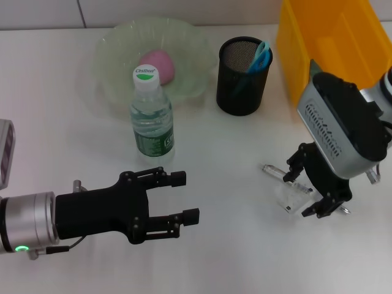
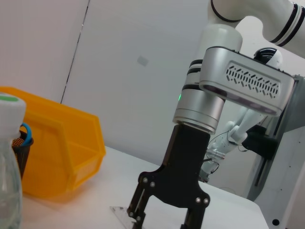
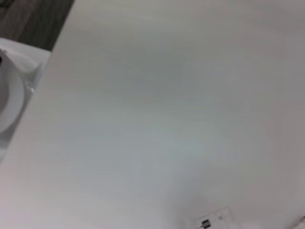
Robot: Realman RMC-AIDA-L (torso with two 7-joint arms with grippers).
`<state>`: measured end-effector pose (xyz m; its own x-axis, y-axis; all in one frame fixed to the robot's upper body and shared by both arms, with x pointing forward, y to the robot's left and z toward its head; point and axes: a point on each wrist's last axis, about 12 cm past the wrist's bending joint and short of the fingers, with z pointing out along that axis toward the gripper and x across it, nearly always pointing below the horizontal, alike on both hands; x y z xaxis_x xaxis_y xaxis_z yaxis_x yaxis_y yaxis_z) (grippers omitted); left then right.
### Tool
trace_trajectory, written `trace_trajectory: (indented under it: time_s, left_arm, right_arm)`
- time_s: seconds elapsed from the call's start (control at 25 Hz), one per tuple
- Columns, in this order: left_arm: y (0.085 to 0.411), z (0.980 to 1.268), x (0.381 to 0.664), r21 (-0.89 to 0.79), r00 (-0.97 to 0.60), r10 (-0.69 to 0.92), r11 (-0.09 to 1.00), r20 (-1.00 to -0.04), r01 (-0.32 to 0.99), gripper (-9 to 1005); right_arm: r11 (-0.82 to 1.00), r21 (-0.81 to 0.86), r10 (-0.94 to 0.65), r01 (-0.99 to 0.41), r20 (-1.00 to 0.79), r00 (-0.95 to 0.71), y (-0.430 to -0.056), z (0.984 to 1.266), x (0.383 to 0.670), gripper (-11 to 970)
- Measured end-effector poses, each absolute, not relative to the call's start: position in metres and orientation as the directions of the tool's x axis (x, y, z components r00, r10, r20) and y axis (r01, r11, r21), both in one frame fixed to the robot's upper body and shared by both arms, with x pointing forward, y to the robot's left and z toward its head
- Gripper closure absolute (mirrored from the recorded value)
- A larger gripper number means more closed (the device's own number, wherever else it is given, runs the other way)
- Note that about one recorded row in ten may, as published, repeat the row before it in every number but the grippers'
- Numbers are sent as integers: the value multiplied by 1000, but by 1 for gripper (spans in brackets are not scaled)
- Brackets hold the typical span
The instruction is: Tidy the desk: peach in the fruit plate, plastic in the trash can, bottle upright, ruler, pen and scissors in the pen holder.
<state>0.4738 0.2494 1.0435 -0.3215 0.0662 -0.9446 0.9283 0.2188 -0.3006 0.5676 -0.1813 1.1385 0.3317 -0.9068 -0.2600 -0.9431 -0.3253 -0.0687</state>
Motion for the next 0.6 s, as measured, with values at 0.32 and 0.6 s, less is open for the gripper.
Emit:
trace_trajectory:
  time_s: [0.32,0.6]
  left_arm:
    - [249,1042,473,-313,-334,61,224,-941,923,226]
    - [249,1042,473,-318,-339,61,228,-939,920,226]
  right_arm:
    - [-383,-86,-886,-920,-248,392,-176,1126,572,328]
    - [-401,-73,-881,-913,-244,406,-173,1123,571,414]
